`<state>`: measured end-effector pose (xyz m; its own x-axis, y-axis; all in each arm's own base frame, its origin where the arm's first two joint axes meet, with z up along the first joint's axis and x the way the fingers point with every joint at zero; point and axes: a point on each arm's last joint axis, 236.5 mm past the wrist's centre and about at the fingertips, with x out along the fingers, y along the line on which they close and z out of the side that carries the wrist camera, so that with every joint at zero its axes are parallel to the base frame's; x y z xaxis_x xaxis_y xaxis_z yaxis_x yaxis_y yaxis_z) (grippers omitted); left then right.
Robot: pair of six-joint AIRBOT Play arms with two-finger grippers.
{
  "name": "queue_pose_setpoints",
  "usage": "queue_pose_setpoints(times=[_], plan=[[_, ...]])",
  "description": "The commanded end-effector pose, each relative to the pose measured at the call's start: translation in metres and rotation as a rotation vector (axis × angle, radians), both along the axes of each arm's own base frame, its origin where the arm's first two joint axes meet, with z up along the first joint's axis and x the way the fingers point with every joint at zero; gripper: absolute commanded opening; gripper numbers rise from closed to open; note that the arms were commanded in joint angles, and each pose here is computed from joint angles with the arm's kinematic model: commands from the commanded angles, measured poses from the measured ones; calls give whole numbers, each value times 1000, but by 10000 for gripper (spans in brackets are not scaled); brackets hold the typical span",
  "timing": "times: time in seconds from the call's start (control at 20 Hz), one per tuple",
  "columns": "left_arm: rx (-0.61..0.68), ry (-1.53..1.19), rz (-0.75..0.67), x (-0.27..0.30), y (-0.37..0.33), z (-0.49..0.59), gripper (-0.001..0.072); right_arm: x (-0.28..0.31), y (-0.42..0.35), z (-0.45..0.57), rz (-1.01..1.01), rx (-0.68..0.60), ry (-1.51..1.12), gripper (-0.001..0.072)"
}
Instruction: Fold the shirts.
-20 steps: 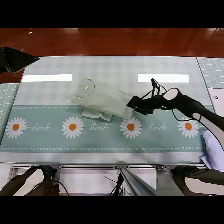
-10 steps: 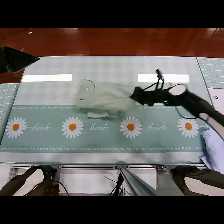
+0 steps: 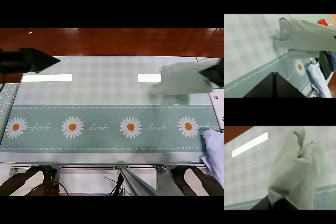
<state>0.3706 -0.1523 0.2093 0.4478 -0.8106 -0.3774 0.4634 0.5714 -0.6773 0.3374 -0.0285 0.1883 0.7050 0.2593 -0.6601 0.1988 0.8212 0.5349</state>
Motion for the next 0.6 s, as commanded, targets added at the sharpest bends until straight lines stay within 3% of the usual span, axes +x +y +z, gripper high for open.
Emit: queue_pose_setpoints(times=[0.0, 0.35, 0.55], plan=[[2, 30, -80, 0, -32, -20, 25, -92, -81, 6, -270, -138, 192, 30], [23, 46, -147, 5, -47, -47, 25, -243, -172, -26, -723, -266, 647, 31], [31, 26, -113, 18, -44, -51, 25, -300, -184, -24, -866, -326, 836, 31]])
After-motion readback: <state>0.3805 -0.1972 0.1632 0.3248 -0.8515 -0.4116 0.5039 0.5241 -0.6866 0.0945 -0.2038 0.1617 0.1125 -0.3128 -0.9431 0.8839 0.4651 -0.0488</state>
